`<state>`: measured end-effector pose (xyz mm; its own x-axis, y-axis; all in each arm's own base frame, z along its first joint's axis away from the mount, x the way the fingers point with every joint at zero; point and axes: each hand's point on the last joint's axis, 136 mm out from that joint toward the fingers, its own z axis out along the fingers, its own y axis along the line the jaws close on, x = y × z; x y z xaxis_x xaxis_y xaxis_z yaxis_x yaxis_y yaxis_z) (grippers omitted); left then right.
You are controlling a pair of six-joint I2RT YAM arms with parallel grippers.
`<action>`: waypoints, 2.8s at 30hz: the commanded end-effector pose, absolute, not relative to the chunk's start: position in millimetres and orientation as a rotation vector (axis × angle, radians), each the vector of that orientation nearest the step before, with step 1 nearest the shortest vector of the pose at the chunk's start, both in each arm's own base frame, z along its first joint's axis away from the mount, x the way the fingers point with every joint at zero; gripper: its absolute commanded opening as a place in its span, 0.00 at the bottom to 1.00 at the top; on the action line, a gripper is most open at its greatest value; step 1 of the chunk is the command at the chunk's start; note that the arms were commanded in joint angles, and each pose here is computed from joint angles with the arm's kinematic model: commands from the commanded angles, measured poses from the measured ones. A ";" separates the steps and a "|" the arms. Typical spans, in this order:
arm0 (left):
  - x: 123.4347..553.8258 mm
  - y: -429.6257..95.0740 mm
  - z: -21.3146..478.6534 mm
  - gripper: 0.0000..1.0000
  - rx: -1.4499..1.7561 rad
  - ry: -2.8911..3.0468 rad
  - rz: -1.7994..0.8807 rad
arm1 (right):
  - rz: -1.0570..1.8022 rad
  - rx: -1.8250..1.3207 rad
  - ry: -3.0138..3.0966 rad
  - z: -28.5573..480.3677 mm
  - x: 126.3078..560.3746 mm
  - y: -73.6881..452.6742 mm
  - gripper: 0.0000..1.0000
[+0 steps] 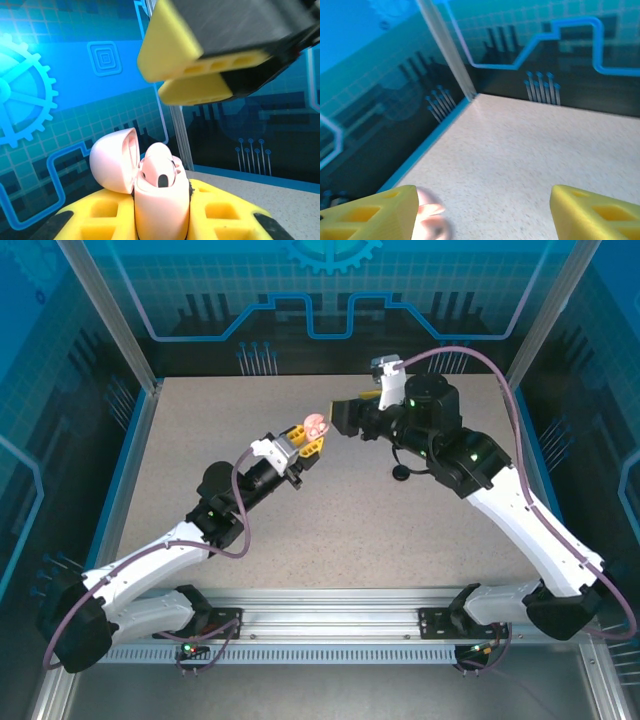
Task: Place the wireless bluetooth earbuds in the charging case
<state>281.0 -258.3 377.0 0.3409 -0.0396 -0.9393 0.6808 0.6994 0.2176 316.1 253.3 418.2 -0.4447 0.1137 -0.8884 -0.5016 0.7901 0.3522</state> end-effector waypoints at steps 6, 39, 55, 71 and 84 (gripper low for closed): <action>273.6 -275.0 357.0 0.00 0.722 1.181 -0.619 | 0.665 -0.209 2.118 376.8 352.5 242.1 0.70; 294.3 -283.7 350.5 0.00 0.706 1.213 -0.565 | 0.604 -0.151 2.238 326.3 283.2 183.7 0.67; 334.4 -288.4 240.6 0.00 0.458 1.685 -0.692 | 0.508 0.128 2.500 176.4 288.4 146.0 0.70; 396.5 -321.4 128.6 0.00 0.199 2.187 -0.781 | 0.444 0.192 2.522 152.3 279.1 119.3 0.70; 428.6 -301.1 56.4 0.00 -0.022 2.427 -0.766 | 0.456 0.229 2.484 162.2 274.3 106.6 0.70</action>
<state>431.1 -303.5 66.7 -0.7890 -0.1639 -0.5921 0.2005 0.8422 -0.5004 276.5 112.4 162.5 -0.8092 0.2531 -0.5303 0.0466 0.9272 0.3715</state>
